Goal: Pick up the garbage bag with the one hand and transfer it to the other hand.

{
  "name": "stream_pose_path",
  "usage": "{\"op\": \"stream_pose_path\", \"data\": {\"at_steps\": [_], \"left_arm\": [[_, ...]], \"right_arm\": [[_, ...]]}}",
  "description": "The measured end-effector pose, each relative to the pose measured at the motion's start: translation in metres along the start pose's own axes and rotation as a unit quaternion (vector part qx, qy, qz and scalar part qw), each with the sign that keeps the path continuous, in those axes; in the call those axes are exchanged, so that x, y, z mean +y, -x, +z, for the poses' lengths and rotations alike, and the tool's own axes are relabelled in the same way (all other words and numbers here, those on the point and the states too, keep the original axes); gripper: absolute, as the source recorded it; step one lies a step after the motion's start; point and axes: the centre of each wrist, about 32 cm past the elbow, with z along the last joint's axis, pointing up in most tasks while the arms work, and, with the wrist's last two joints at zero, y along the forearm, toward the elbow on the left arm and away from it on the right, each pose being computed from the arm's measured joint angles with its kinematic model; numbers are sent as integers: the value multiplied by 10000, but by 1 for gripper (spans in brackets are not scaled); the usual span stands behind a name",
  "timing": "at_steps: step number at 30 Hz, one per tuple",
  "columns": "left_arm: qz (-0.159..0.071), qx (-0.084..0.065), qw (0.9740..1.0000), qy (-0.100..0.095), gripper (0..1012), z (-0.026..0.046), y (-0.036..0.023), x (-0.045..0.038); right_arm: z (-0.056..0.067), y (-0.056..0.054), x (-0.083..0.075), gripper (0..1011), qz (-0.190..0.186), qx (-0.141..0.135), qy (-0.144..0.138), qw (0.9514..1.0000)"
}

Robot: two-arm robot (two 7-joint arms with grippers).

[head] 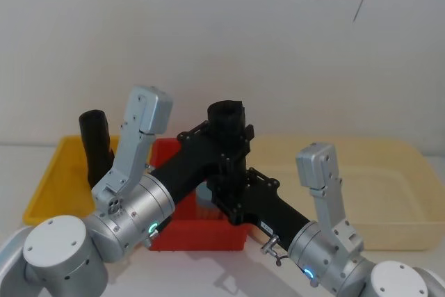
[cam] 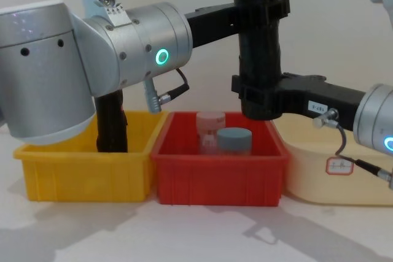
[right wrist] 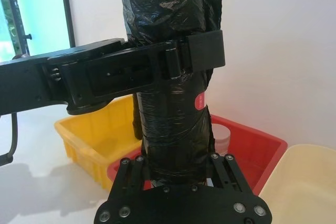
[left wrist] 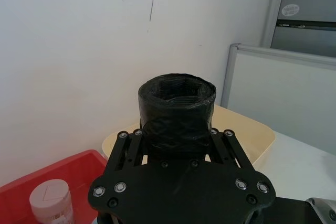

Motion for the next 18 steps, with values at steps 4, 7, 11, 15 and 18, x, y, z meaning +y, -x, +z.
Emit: {"op": "stream_pose_path", "data": {"at_steps": [4, 7, 11, 15, 18], "left_arm": [[0, 0, 10000, 0, 477, 0, 0, 0], [-1, 0, 10000, 0, 477, 0, 0, 0], [-3, 0, 10000, 1, 519, 0, 0, 0], [-3, 0, 10000, 1, 623, 0, 0, 0], [-3, 0, 10000, 1, 700, 0, 0, 0]], "right_arm": [[5, -4, 3, 507, -9, -20, 5, 10000], [6, -7, 2, 507, -16, -28, 5, 10000], [13, -17, -2, 507, -56, -57, 0, 10000], [21, -25, -7, 507, -87, -77, -15, 9999], [24, -33, -14, 507, -117, -90, -23, 9999]]}}
